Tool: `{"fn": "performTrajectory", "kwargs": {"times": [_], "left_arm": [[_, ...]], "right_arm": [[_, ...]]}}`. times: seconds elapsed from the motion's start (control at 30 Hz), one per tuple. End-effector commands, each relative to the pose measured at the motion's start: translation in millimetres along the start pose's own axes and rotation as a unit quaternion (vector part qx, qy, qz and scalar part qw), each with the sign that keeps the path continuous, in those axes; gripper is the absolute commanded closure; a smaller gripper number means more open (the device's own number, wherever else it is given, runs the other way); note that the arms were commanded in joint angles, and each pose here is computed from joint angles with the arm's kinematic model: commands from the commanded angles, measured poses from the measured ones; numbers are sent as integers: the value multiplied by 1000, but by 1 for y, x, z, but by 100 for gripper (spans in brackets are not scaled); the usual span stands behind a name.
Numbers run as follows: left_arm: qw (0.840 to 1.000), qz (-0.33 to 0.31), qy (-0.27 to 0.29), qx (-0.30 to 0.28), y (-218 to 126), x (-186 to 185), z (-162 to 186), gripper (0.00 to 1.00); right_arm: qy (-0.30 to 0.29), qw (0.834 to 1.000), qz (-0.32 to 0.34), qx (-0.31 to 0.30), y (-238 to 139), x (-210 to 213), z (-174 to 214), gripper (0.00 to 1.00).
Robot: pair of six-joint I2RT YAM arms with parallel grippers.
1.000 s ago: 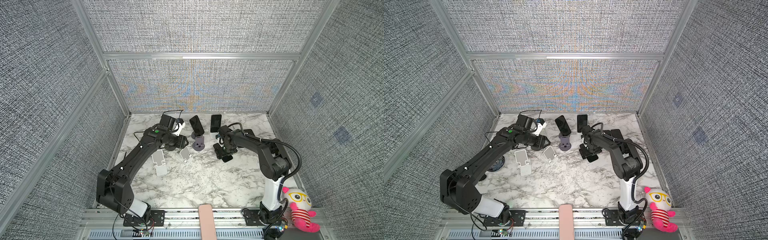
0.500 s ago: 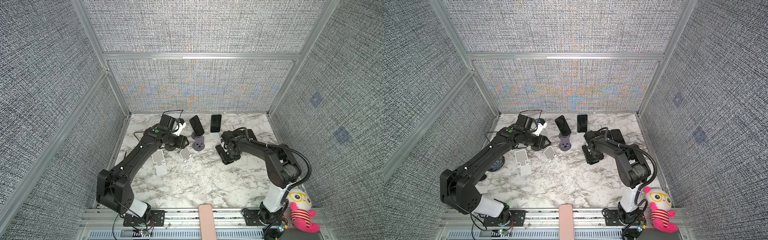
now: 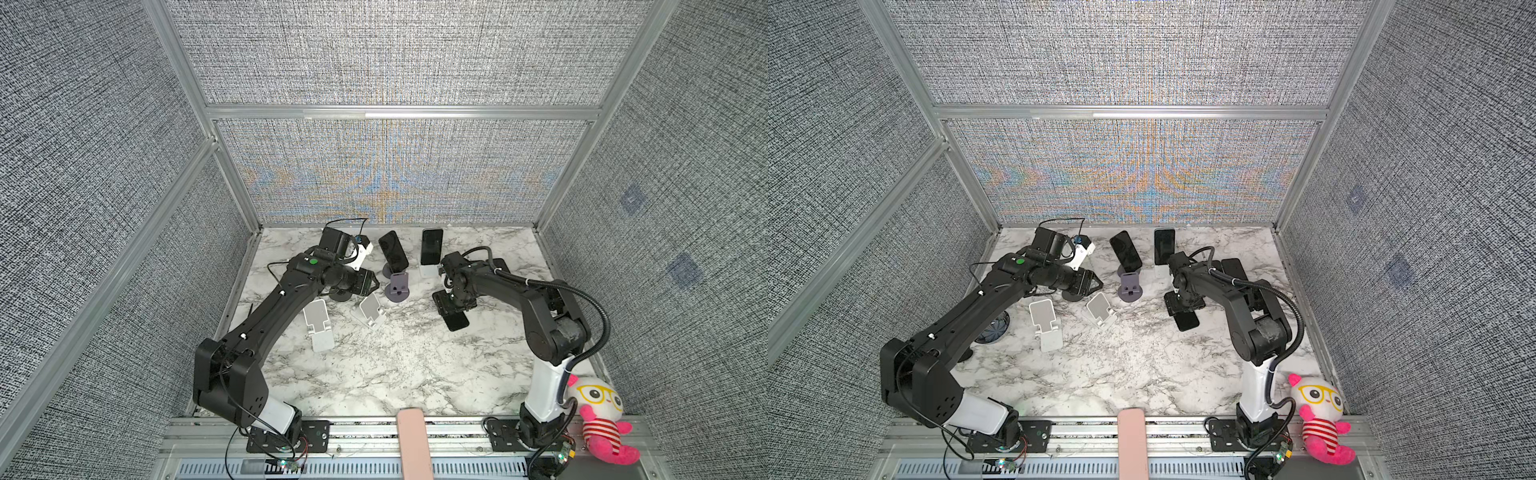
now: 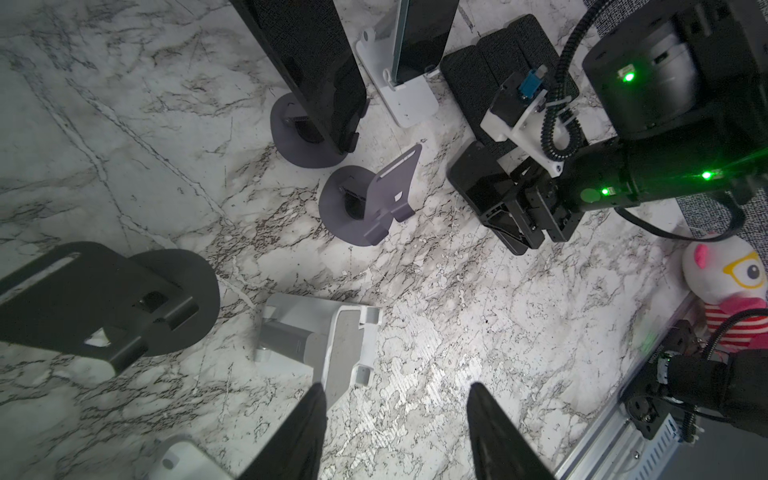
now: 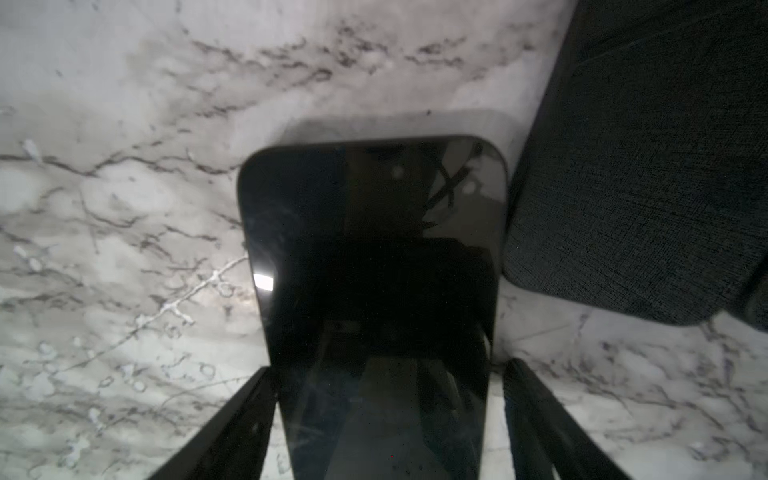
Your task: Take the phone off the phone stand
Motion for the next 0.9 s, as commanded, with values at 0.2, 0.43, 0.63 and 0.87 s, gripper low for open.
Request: {"fn": "performTrajectory", "kwargs": {"times": [0.2, 0.43, 0.63, 0.87], "left_arm": [[1000, -8, 5, -3, -2, 1, -2, 44], [1000, -1, 2, 3, 7, 4, -4, 44], [1000, 5, 4, 3, 6, 3, -9, 44], [1000, 9, 6, -3, 6, 3, -12, 44]], "right_arm": [[32, 999, 10, 10, -10, -9, 28, 48], [60, 998, 9, 23, -22, -23, 56, 51], [85, 996, 8, 34, -26, -51, 53, 53], [53, 998, -28, 23, -36, -34, 46, 31]]}}
Point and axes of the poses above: each gripper's point midway between its finger pads, its own y axis out along the fingers, its own x axis along the line the jaws close on, z = x × y, the point moved 7 cm from there along -y, back along the fingers, and after that the axes turned 14 degrees about y, right-handed, at the moved point
